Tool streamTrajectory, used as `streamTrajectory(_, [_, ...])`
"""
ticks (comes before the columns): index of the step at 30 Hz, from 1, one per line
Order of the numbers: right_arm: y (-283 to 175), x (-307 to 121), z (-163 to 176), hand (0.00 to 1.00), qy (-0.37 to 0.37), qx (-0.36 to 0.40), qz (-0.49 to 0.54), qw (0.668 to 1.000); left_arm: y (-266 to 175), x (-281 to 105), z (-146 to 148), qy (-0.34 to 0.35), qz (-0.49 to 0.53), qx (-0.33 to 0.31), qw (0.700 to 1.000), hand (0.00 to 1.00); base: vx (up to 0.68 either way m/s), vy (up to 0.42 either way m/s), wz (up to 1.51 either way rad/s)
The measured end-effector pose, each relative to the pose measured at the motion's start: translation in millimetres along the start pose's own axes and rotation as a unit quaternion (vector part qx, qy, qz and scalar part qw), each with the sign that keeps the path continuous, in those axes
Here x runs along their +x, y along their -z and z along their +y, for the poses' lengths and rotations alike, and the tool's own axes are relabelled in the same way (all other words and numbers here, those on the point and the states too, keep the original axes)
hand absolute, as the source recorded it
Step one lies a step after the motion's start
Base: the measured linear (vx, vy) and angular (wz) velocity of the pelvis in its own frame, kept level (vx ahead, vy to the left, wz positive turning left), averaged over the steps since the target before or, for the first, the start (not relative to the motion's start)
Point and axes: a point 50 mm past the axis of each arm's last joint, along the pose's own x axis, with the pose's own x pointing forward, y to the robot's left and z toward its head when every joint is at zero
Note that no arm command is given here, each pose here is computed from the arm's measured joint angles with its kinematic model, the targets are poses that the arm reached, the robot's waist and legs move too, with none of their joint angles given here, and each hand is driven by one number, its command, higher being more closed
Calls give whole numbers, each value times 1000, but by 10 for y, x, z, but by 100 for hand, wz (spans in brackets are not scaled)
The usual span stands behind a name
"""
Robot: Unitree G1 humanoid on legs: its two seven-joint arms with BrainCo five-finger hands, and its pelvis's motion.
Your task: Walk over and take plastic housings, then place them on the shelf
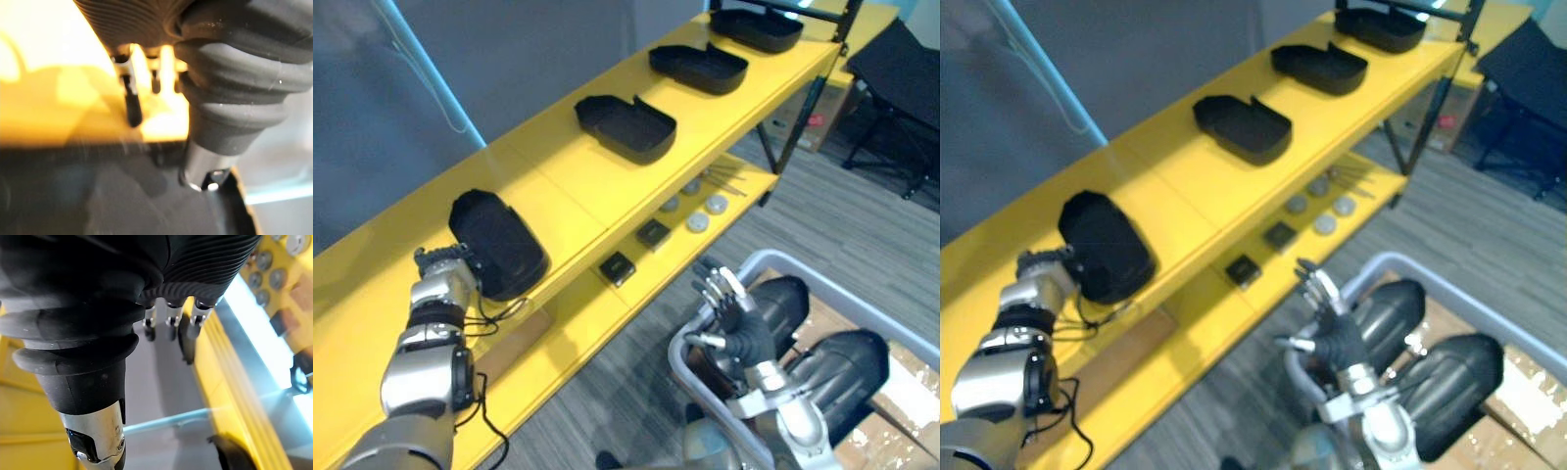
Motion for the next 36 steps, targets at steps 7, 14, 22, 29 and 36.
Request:
streamTrajectory(7, [83, 134, 21, 0, 16, 47, -6, 999, -863, -159, 26, -10, -147, 125, 981, 0, 2, -5, 9])
streamTrajectory(14, [81, 229, 87, 0, 29, 40, -24, 998, -965, -255, -105, 0, -187, 150, 971, 0, 28, -6, 24])
streamTrajectory(22, [172, 262, 79, 0, 57, -2, -13, 998, -1248, -831, -333, 168, -361, -169, 902, 0, 14, -1, 23])
streamTrajectory(29, [5, 219, -396, 0, 161, -55, -55, 984, -48, -1492, 284, 178, -389, -419, 801, 0, -8, -16, 24])
streamTrajectory(36, [-109, 132, -689, 0, 225, -48, -76, 970, 459, -1697, 868, 87, -399, -414, 813, 0, -78, -9, 27])
